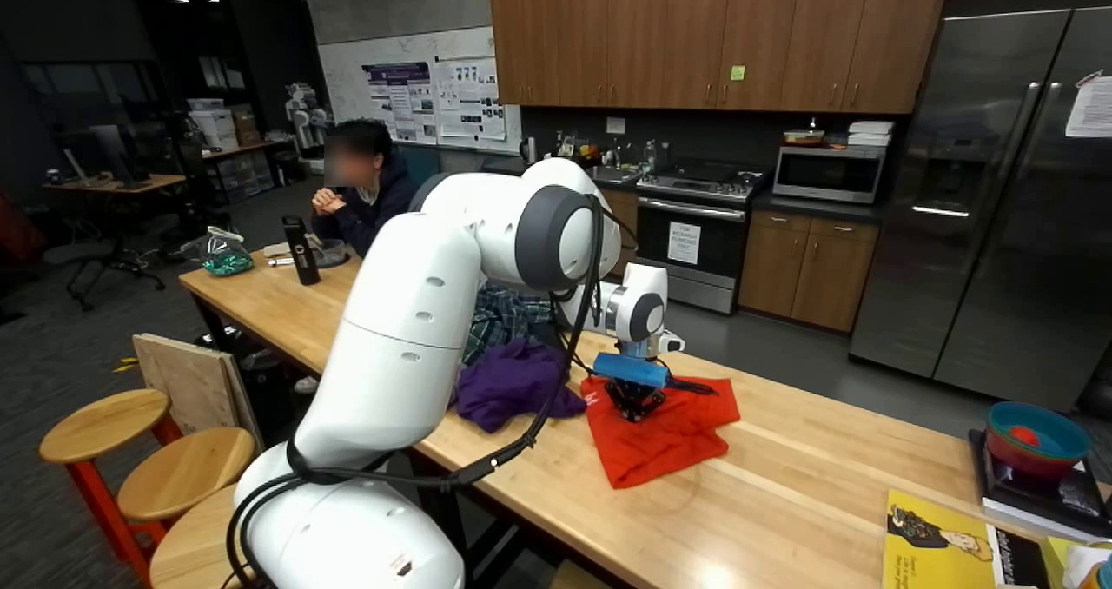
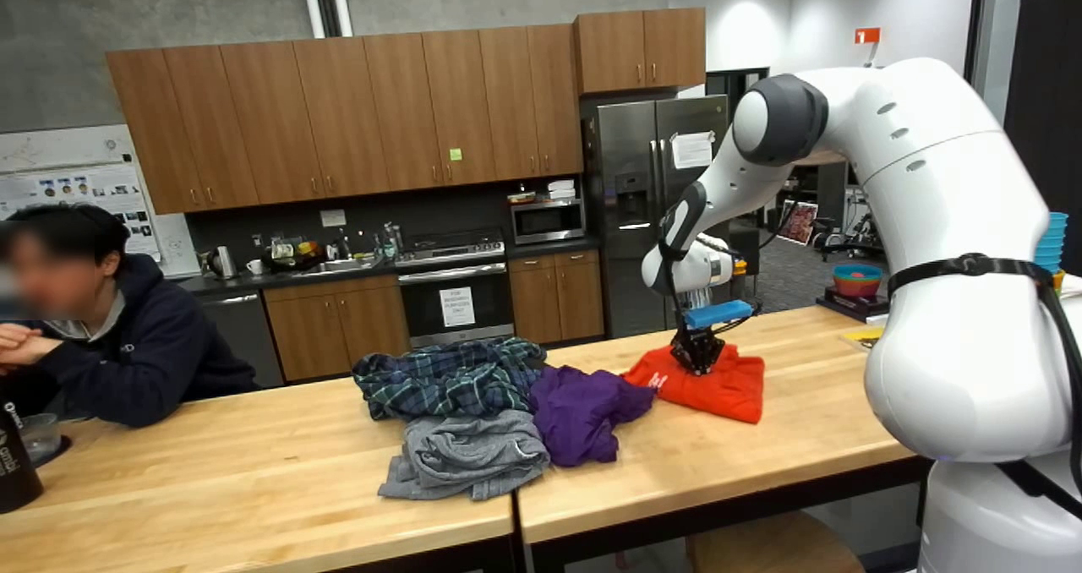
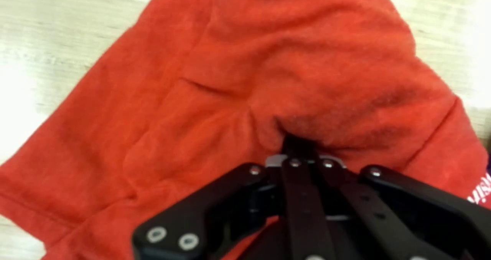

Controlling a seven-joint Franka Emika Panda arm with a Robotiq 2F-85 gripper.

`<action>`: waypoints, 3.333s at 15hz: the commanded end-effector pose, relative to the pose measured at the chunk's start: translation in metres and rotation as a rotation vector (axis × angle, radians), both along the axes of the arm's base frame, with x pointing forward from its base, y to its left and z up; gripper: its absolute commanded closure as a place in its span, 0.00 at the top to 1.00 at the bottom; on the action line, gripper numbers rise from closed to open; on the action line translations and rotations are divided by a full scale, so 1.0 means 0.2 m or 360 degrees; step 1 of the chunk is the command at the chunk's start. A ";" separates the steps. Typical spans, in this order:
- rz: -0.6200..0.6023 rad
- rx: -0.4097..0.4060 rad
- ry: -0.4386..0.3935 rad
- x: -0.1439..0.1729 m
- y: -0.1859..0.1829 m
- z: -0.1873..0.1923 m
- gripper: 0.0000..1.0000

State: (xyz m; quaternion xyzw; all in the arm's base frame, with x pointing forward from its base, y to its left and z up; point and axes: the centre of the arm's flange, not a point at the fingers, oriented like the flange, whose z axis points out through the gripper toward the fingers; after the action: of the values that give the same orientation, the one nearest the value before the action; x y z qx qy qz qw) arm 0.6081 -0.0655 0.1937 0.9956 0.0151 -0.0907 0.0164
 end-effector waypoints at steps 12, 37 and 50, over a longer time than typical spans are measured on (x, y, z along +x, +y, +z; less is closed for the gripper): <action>-0.0102 -0.0166 -0.0563 -0.11 0.15 -0.08 0.00; -0.0437 -0.0335 -0.0496 -0.65 0.15 0.08 0.26; -0.0273 -0.0009 -0.0587 -0.48 -0.29 0.63 0.99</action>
State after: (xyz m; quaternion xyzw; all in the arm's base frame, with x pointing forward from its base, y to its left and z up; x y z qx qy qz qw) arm 0.4952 -0.0938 0.3063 0.9855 -0.1155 0.1114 0.0555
